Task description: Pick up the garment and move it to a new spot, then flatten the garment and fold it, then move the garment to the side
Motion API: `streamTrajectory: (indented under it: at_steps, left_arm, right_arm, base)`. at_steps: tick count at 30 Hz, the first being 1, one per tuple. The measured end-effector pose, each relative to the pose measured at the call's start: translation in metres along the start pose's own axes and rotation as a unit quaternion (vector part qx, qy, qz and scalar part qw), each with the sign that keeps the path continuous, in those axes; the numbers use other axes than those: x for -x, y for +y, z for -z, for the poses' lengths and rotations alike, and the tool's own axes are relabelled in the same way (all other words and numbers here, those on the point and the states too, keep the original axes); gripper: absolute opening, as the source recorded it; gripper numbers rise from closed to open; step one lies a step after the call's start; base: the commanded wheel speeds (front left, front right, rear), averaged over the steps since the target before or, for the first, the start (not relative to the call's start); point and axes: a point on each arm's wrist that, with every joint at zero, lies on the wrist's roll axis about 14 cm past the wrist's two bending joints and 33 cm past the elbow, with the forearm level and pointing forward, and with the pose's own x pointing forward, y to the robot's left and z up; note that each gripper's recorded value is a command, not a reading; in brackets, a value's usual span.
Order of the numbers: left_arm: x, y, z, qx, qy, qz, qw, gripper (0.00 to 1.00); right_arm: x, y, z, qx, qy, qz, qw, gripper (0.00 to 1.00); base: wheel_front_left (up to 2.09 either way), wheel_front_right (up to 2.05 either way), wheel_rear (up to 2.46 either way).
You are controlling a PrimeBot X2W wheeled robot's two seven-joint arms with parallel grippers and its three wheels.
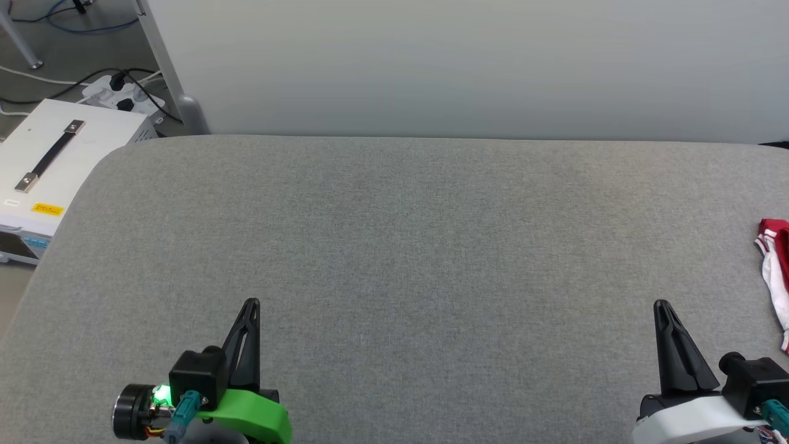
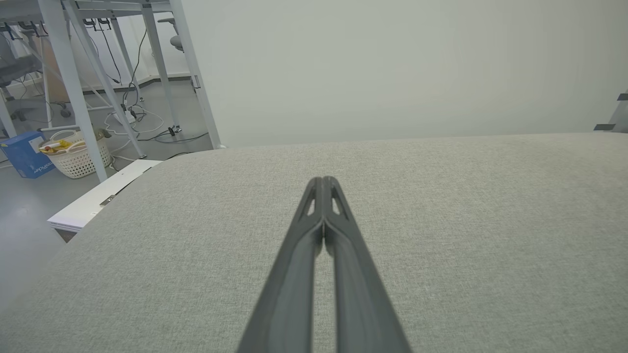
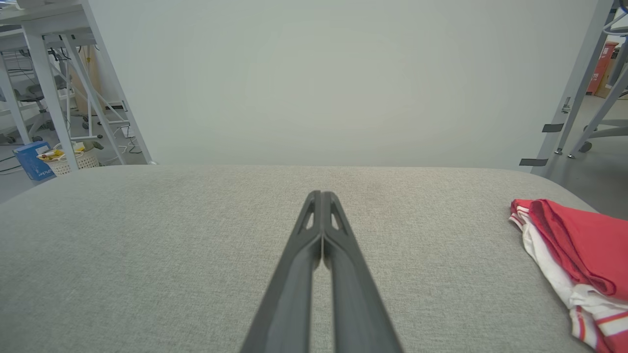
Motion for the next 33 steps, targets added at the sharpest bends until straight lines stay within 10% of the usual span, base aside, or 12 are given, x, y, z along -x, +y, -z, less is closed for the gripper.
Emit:
streamTrajectory:
  at_steps: [33]
  left_arm:
    - [-0.005,0.0012,-0.0016,-0.004,0.017,-0.009,1.0,0.0]
  right_arm:
    - [-0.0067,0.0044,0.0023,0.022,0.024,-0.009,0.999,0.0]
  base:
    - [0.0,0.0,0.0]
